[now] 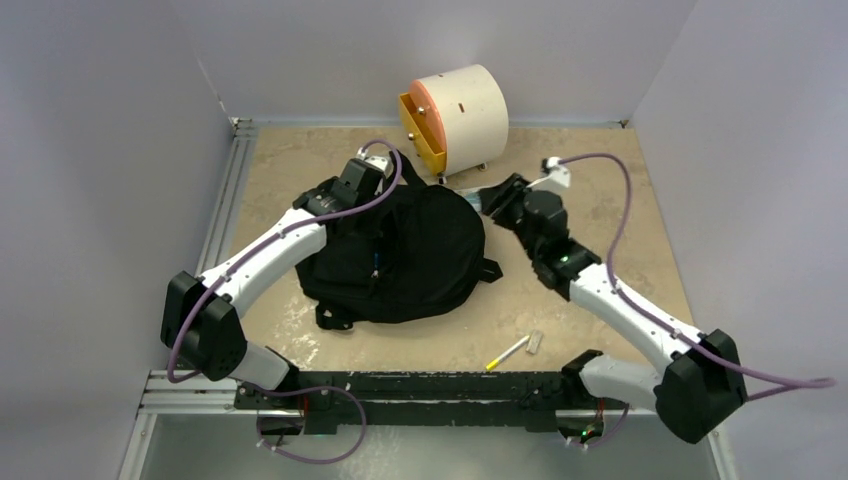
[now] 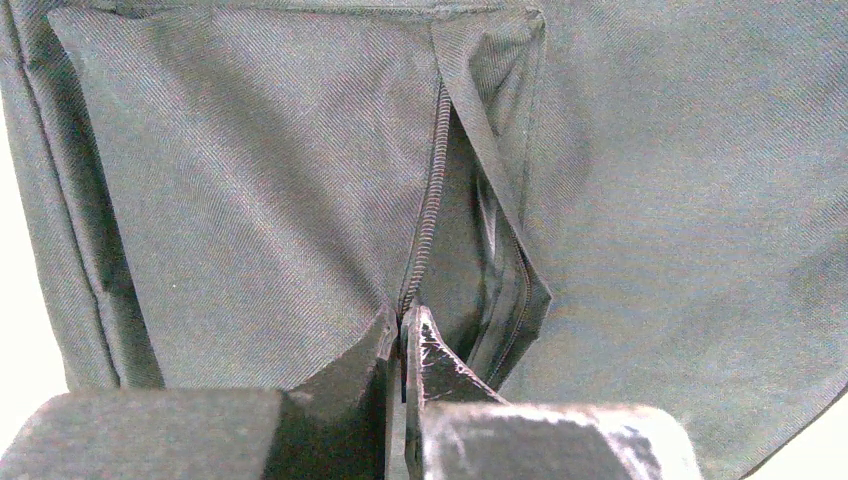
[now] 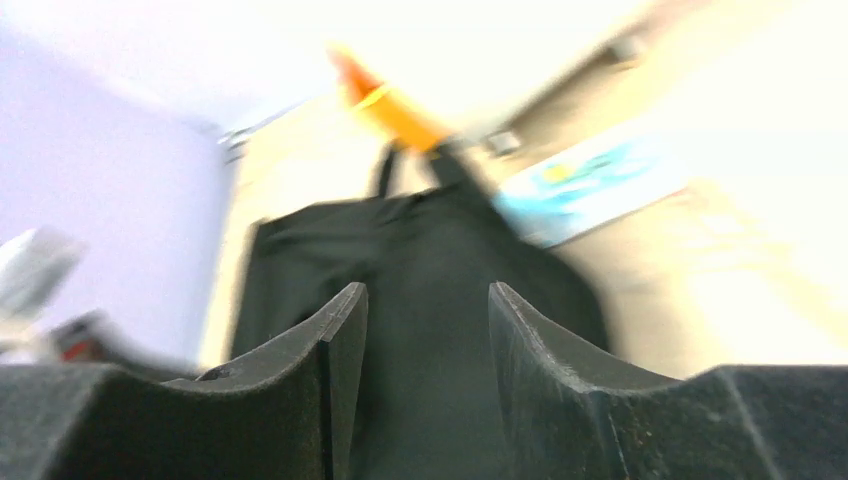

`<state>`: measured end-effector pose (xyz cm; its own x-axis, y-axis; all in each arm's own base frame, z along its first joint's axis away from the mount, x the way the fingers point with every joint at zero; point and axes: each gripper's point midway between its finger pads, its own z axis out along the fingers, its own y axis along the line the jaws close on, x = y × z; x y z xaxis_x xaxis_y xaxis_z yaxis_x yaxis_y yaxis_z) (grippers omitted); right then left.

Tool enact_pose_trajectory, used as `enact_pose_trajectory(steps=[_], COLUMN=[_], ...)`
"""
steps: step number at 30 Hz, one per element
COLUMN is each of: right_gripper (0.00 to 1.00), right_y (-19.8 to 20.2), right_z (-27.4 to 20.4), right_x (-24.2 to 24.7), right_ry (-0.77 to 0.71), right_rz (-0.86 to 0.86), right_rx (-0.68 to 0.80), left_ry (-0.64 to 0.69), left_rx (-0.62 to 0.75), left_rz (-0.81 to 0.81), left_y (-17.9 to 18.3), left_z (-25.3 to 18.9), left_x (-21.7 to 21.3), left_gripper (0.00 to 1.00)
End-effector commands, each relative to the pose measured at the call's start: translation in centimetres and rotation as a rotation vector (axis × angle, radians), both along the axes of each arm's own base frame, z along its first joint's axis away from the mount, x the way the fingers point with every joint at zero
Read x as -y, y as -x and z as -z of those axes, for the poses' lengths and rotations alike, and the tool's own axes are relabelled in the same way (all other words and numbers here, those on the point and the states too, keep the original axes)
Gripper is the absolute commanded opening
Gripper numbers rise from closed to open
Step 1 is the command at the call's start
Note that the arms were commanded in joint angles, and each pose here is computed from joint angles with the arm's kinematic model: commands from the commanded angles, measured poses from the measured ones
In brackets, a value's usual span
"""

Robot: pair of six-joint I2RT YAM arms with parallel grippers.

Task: Pack the student bag
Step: Place the stationery in the student bag, then pick up the stationery from the center of the board.

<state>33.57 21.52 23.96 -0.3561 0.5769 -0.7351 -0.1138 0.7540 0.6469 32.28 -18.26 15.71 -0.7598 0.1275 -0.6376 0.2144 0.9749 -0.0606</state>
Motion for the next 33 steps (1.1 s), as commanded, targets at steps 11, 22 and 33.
enact_pose_trajectory(steps=[11, 22, 33], right_gripper=[0.59, 0.67, 0.57], right_y=[-6.9, -9.5, -9.3], right_z=[12.8, 18.2, 20.7], right_x=[8.9, 10.2, 11.0], right_ry=[0.564, 0.704, 0.735], right_rz=[-0.039, -0.006, -0.052], right_rx=[-0.419, -0.53, -0.602], left_ry=[0.038, 0.031, 0.031], left_rx=[0.038, 0.047, 0.05], left_rz=[0.015, 0.012, 0.02], left_y=[0.0, 0.3, 0.3], left_z=[-1.3, -1.7, -1.8], left_x=[0.4, -0.1, 0.0], left_gripper=[0.0, 0.0, 0.0])
